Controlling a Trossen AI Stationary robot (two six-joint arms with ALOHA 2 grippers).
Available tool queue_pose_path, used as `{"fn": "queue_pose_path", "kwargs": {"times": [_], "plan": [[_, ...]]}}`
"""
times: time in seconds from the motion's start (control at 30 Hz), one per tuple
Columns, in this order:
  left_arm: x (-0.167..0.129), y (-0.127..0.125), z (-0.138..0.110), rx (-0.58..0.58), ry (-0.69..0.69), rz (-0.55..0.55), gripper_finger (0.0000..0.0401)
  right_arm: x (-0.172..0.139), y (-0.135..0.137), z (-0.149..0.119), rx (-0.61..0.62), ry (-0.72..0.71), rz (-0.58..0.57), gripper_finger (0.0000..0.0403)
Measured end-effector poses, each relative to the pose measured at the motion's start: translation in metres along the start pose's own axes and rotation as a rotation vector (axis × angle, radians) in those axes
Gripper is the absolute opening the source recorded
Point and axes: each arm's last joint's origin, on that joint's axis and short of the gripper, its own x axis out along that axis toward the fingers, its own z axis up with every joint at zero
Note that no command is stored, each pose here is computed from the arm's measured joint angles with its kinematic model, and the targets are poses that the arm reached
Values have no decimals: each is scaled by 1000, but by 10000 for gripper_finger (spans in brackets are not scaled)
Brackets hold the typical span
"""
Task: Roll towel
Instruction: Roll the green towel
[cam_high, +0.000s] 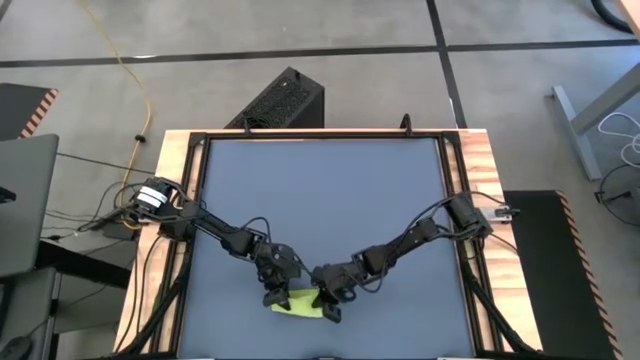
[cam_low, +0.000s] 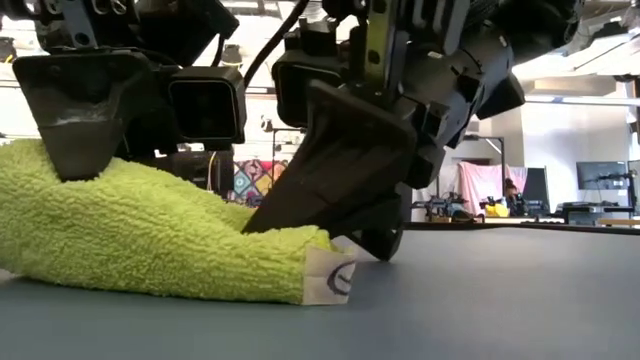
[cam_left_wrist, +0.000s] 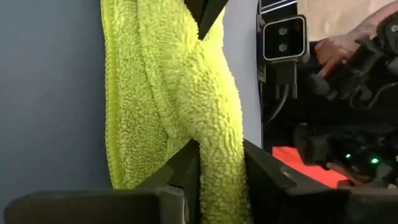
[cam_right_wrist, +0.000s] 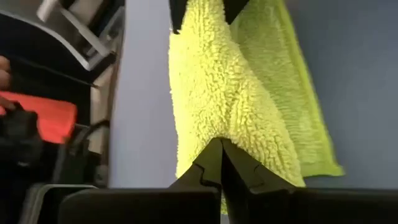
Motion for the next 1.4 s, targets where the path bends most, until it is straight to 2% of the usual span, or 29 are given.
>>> {"fn": "queue_pose_path", "kwargs": {"times": [0.13, 0.33, 0.43, 0.67, 0.87, 0.97, 1.13, 1.23, 1.4], "plan": [[-11, -3, 0, 16, 1, 20, 88, 2, 0, 0, 31, -6, 2, 19], [-41, -6, -15, 0, 69, 219, 88, 0, -7, 5, 118, -16, -8, 19], [-55, -10, -22, 15, 91, 282, 88, 0, -9, 6, 117, -16, -10, 19], [-75, -28, -21, 84, -3, 296, 89, 0, -8, 8, 78, -42, 13, 19], [-75, -30, -22, 124, -55, 366, 89, -4, 4, 33, -8, -215, 124, 19], [-74, -31, -23, 157, -65, 392, 94, -5, 0, 49, -12, -248, 112, 19], [-73, -31, -26, 167, -50, 397, 119, 3, -27, 59, 52, -244, 31, 19], [-73, -30, -27, 147, -28, 386, 138, 10, -43, 57, 108, -232, -4, 19], [-79, -31, -31, 113, 38, 323, 160, 12, -45, 54, 137, -209, -20, 19]]}}
